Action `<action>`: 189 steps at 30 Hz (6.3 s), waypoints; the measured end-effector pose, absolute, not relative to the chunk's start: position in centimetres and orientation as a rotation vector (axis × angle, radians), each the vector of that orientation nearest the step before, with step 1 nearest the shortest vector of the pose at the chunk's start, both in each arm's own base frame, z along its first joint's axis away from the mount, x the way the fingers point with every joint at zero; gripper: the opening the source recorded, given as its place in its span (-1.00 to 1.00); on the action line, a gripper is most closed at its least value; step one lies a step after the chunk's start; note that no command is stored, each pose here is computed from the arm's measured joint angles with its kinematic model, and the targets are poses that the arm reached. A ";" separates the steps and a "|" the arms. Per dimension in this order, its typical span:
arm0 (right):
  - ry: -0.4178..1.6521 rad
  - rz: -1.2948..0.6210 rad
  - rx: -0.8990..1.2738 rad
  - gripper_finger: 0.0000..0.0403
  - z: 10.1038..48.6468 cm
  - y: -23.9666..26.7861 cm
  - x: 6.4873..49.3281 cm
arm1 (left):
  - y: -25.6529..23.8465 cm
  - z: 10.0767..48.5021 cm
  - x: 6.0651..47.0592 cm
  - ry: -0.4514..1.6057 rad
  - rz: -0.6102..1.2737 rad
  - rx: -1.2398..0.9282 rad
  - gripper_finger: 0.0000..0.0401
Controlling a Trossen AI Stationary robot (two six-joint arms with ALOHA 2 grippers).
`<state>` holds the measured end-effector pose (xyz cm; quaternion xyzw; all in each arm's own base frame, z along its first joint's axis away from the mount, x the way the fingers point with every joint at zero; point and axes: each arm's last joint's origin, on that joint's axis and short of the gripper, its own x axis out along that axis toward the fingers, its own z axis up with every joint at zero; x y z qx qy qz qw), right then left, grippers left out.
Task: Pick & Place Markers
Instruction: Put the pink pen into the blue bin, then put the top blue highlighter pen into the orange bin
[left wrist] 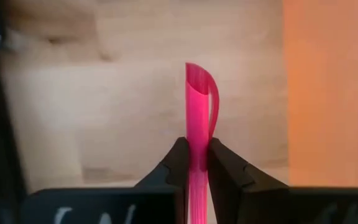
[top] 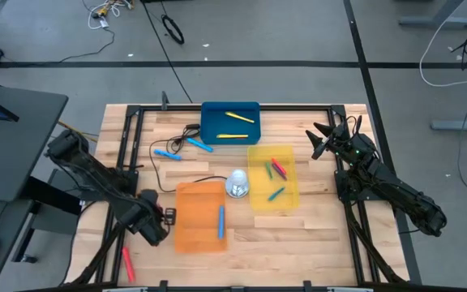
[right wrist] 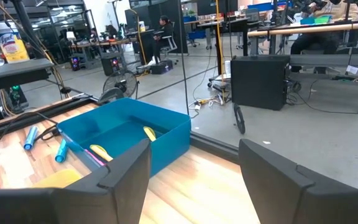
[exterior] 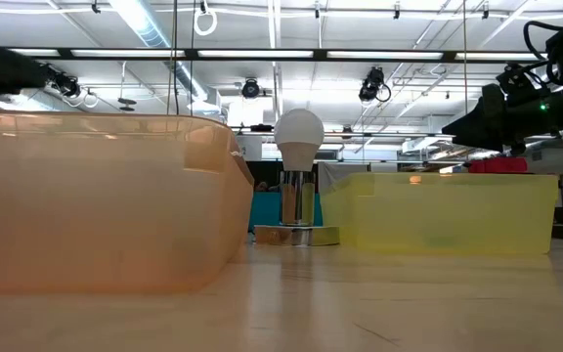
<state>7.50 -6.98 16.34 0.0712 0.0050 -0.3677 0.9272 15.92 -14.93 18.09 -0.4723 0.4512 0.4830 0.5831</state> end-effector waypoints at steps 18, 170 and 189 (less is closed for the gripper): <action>0.010 -0.754 0.146 0.22 16.3 -7.0 7.5 | -10.7 28.2 21.0 1.036 0.933 -0.878 -0.82; 0.011 -0.754 0.146 0.22 16.3 -7.0 7.5 | 23.8 17.9 42.4 1.502 -0.019 -0.088 -0.51; 0.010 -0.754 0.146 0.22 16.3 -7.0 7.5 | 23.7 17.9 42.7 1.484 0.026 -0.099 0.13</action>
